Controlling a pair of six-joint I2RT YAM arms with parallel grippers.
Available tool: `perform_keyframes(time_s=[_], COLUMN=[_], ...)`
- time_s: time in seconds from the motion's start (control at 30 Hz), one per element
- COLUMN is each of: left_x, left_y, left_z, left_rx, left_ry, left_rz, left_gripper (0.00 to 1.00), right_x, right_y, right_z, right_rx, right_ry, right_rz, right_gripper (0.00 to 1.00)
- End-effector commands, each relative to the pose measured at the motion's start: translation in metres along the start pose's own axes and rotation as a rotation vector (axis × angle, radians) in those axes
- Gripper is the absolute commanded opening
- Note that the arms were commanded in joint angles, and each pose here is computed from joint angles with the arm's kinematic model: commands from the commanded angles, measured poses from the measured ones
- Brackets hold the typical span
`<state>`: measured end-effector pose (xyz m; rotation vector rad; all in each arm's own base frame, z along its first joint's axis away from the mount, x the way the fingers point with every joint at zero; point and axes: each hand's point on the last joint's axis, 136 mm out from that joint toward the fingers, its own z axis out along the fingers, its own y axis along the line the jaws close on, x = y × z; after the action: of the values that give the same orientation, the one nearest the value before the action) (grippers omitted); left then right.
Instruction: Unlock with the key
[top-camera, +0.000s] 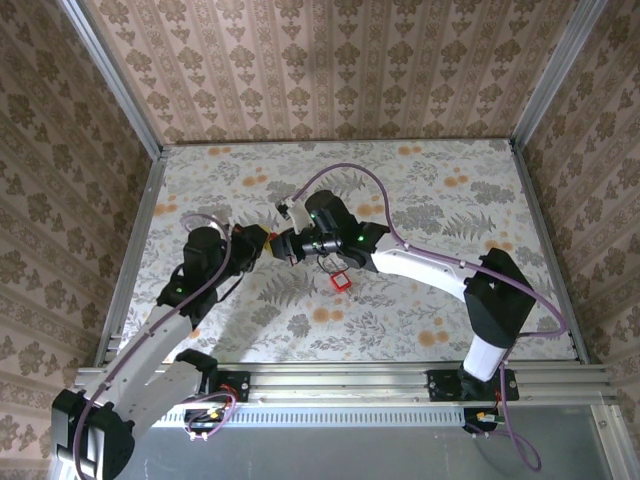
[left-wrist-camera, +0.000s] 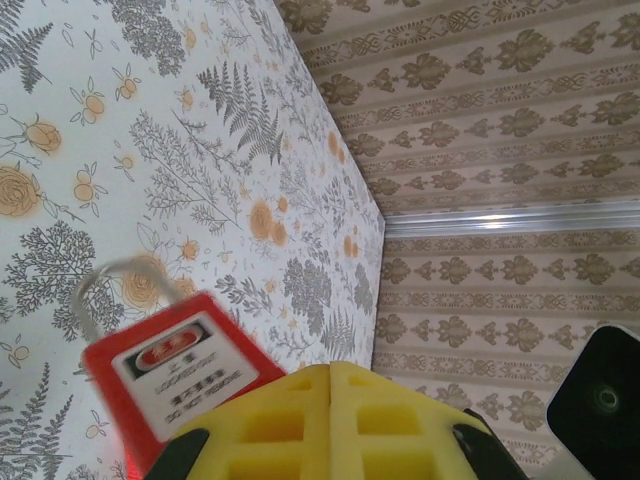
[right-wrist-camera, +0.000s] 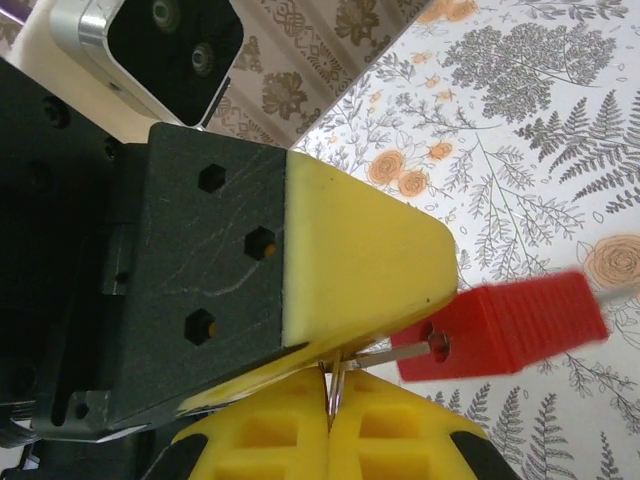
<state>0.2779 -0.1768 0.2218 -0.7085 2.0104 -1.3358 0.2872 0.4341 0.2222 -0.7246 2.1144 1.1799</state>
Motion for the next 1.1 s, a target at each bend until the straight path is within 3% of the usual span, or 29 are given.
perform_keyframes(time_s=[0.0, 0.07, 0.37, 0.5, 0.87, 1.07], left_x=[0.024, 0.020, 0.001, -0.001, -0.006, 0.016], left_y=[0.001, 0.004, -0.001, 0.005, 0.039, 0.055], left_z=[0.001, -0.003, -0.029, -0.037, -0.053, -0.033], left_rx=[0.019, 0.011, -0.007, -0.040, -0.131, -0.062], left_ry=[0.090, 0.073, -0.008, -0.026, -0.048, 0.059], left_rz=[-0.004, -0.014, -0.013, -0.029, -0.034, -0.212], left_gripper=[0.00, 0.05, 0.52, 0.63, 0.73, 0.76], right_x=[-0.038, -0.034, -0.003, 0.000, 0.018, 0.025], right_y=[0.035, 0.033, 0.016, 0.015, 0.007, 0.007], right_z=[-0.002, -0.002, -0.009, -0.012, -0.011, -0.014], right_rx=[-0.121, -0.118, -0.077, -0.074, -0.059, -0.068], right_ry=[-0.099, -0.085, -0.035, -0.030, 0.015, 0.014], right_rz=[-0.085, -0.080, -0.058, -0.061, -0.028, -0.037], right_gripper=[0.00, 0.00, 0.00, 0.00, 0.00, 0.00])
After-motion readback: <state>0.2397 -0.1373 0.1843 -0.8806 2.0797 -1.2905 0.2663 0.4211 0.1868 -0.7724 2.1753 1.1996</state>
